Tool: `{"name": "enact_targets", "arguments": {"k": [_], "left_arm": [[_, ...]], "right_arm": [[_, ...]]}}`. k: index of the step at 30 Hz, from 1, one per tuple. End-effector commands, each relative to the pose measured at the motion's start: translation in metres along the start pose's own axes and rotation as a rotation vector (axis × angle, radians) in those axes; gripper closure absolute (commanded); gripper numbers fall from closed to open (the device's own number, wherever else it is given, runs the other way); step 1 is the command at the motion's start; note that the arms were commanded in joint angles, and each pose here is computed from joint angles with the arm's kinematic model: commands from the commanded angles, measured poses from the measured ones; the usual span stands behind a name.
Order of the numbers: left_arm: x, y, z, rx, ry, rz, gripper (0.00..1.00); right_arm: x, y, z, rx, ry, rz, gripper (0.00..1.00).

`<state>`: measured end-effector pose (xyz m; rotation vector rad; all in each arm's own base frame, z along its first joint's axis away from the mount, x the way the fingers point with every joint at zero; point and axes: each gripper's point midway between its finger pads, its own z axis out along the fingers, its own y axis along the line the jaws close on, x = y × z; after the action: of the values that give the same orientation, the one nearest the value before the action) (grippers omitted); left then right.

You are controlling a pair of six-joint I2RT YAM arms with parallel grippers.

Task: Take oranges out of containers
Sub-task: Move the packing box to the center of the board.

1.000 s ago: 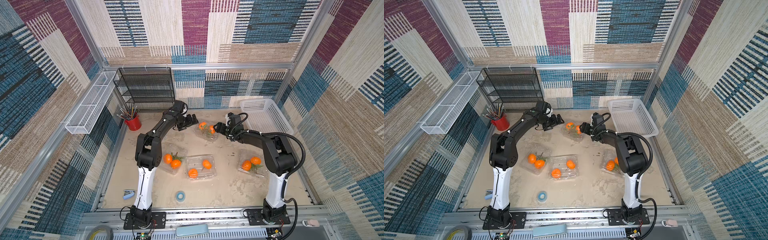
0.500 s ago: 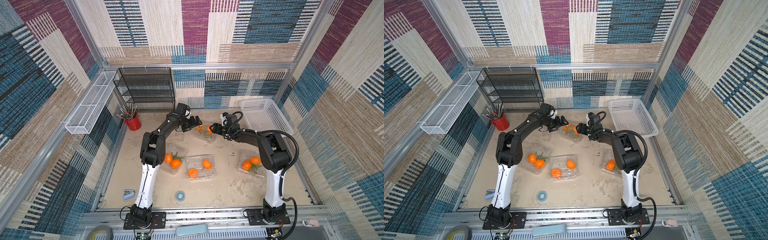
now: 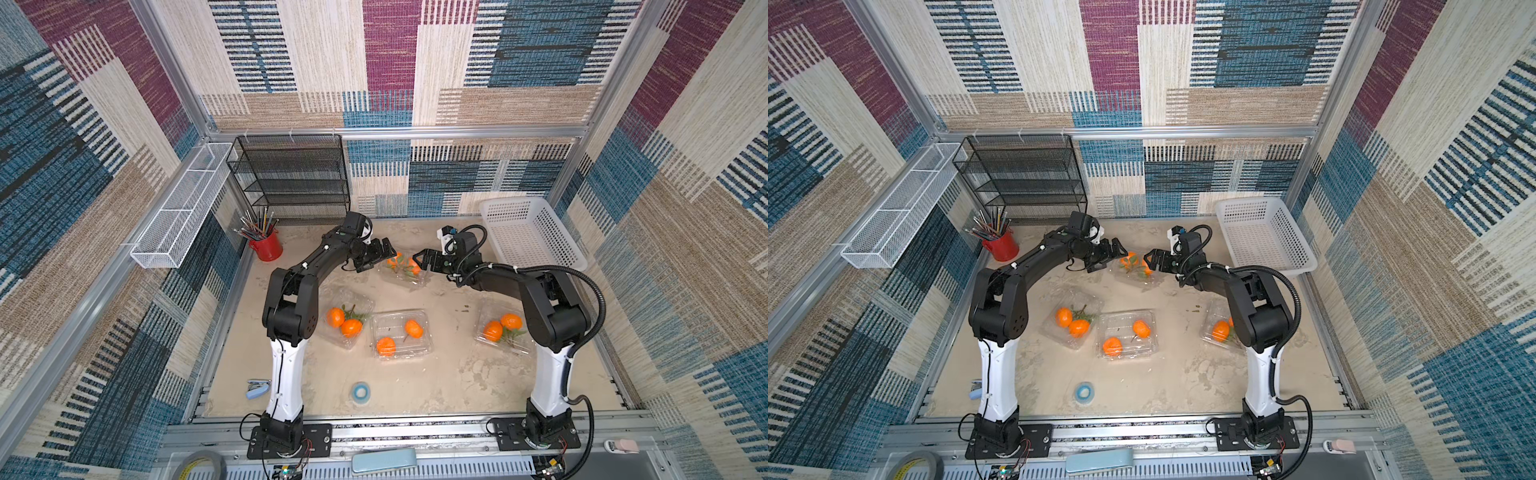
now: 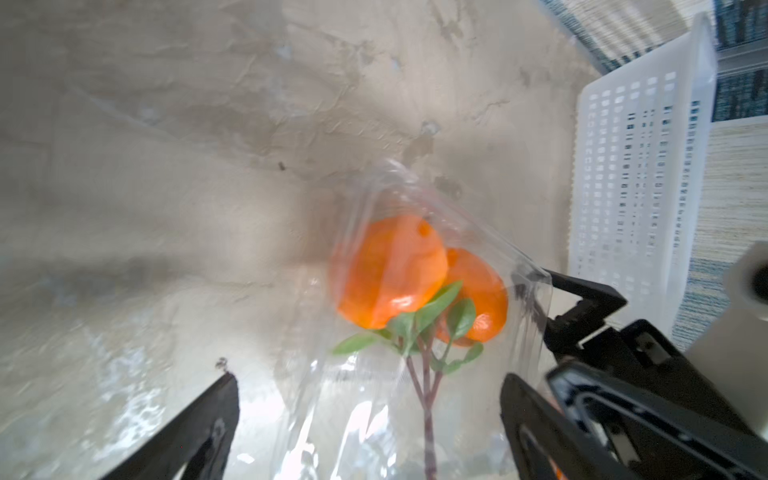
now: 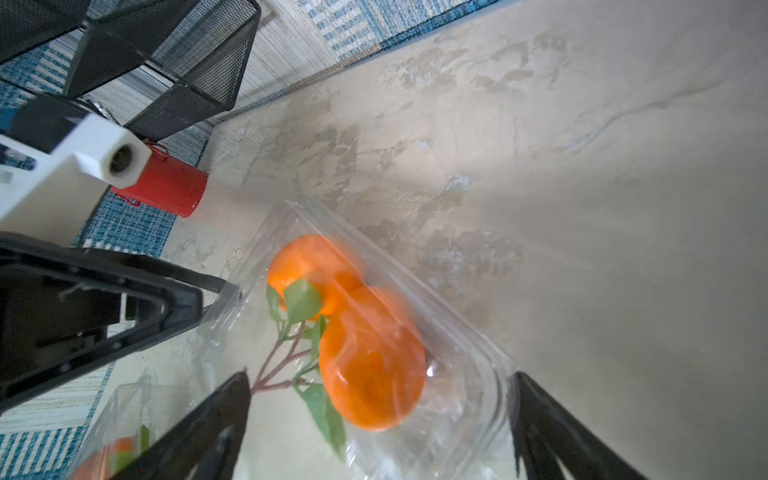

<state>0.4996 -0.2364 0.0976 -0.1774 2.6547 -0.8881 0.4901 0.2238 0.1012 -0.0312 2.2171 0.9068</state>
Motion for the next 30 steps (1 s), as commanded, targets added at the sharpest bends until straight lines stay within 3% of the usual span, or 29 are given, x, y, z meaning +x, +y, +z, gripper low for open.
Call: {"name": "enact_targets", "arguments": {"k": [1,10,30], "left_arm": [[0.002,0.002,0.0,-0.004,-0.002,-0.016,0.01],[-0.009,-0.028,-0.009,0.131,-0.024,-0.003,0.01],[-0.005,-0.024,-0.005,0.121,-0.021,-0.011,0.01]], "right_arm": [[-0.015,0.009,-0.019,-0.092,-0.071,0.03,0.02],[0.012,0.025,-0.045,-0.25,-0.062,0.119,0.02],[0.023,0.046,-0.037,-0.386,-0.019,0.154,0.02]]}}
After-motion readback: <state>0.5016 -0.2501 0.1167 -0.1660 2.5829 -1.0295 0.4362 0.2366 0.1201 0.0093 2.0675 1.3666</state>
